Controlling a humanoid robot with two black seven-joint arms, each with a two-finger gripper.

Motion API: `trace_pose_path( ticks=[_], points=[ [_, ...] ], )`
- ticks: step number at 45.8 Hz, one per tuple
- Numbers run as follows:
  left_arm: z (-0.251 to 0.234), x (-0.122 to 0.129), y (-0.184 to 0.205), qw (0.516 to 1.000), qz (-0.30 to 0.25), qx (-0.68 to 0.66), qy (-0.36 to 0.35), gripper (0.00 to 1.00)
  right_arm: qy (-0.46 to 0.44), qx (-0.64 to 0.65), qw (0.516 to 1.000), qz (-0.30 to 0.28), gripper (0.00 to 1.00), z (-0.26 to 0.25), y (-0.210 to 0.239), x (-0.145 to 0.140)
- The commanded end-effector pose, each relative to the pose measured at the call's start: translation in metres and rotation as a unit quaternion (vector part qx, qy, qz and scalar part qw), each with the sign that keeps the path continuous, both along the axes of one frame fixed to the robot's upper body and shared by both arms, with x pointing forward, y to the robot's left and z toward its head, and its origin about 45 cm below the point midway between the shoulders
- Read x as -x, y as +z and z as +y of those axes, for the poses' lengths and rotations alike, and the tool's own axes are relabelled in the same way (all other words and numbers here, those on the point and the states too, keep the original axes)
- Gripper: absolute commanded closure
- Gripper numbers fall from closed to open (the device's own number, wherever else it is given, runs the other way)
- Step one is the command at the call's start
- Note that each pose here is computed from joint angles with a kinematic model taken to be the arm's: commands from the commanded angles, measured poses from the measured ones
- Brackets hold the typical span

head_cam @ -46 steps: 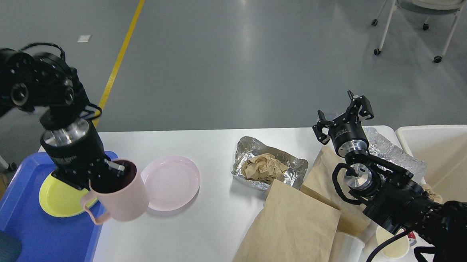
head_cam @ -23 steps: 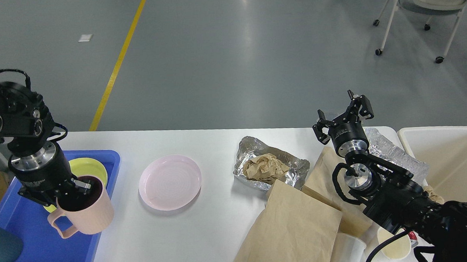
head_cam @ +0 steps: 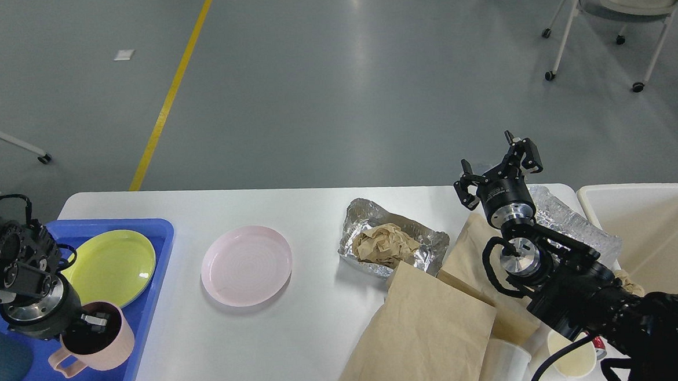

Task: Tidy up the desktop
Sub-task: 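Lift the pink mug and set it in the blue tray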

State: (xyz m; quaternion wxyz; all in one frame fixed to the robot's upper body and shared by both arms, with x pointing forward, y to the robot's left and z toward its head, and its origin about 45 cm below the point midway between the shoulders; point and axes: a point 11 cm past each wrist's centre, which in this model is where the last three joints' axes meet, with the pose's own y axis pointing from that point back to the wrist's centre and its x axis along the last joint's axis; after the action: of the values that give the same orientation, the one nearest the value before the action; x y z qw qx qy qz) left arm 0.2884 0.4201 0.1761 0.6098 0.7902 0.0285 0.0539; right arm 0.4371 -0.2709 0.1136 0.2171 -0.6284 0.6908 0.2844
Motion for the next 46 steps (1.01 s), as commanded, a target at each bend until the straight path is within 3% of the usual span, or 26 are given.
trace_pose_path(
  ticks=[1,14,31,34,37,39,40,46],
  points=[
    [0.017,0.003,-0.011,0.999,-0.016,-0.03,-0.002,1.0,0.0,0.0,1.0,0.0,0.0,0.0,0.0,0.0],
    [0.034,0.019,-0.038,0.999,0.001,-0.049,0.001,0.99,0.0,0.0,1.0,0.0,0.0,0.0,0.0,0.0],
    [0.042,0.018,-0.04,0.998,-0.003,-0.057,0.003,0.75,0.0,0.0,1.0,0.0,0.0,0.0,0.0,0.0],
    [0.045,0.018,-0.039,0.998,-0.004,-0.057,0.006,0.6,0.0,0.0,1.0,0.0,0.0,0.0,0.0,0.0],
    [0.047,0.02,-0.038,0.998,-0.001,-0.058,0.01,0.33,0.0,0.0,1.0,0.0,0.0,0.0,0.0,0.0],
    [0.048,0.02,-0.037,0.998,0.0,-0.06,0.012,0.07,0.0,0.0,1.0,0.0,0.0,0.0,0.0,0.0],
    [0.048,0.02,-0.037,0.998,0.0,-0.061,0.011,0.02,0.0,0.0,1.0,0.0,0.0,0.0,0.0,0.0],
    [0.06,0.026,-0.029,0.995,0.021,-0.094,0.029,0.02,-0.001,-0.001,1.0,0.0,0.0,0.0,0.0,0.0]
  ],
)
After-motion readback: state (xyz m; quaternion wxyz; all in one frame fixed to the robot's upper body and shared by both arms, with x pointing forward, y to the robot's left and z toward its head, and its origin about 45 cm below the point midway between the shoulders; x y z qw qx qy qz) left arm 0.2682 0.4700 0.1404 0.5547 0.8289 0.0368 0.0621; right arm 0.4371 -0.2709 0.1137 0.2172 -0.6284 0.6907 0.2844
